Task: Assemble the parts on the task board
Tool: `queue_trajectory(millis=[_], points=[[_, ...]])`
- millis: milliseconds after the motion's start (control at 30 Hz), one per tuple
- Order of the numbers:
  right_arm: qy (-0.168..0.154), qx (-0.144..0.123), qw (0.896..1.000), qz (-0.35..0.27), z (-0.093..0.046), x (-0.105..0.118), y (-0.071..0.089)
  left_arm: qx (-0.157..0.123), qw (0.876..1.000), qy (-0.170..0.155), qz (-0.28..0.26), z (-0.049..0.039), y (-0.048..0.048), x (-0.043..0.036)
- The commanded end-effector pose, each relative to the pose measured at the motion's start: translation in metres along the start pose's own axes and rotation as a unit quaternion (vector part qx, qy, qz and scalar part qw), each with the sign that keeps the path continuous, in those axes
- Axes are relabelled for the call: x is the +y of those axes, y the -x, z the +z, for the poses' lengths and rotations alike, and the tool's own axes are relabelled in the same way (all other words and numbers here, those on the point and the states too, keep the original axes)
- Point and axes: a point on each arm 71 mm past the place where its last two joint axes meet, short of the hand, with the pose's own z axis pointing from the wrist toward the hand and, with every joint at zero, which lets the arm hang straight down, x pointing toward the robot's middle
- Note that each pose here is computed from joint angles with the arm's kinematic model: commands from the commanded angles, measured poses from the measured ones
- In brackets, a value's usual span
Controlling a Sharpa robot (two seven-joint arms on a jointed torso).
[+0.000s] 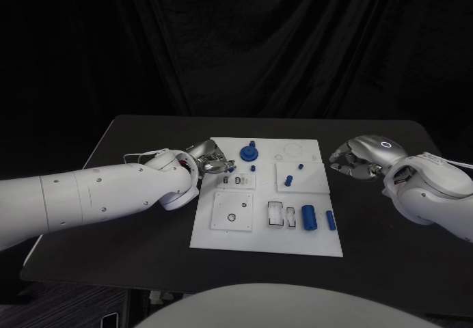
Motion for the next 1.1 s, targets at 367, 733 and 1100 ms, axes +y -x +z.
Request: queue_trajectory(millis=[367, 733, 1100], points=[[-0.001, -0.011, 1.0, 0.001, -0.001, -0.001, 0.001, -0.076, 0.996, -0.049, 0.005, -0.0022, -0.0154, 0.0013], [0.001, -0.011, 1.0, 0.001, 0.0, 0.001, 0.001, -0.055, 0.998, -0.039, 0.008, -0.0006, -0.0305, 0.0061], [-0.001, -0.012, 1.0, 0.001, -0.001, -0.001, 0.001, -0.04, 0.999, -0.035, 0.009, -0.0001, -0.0403, 0.0087]])
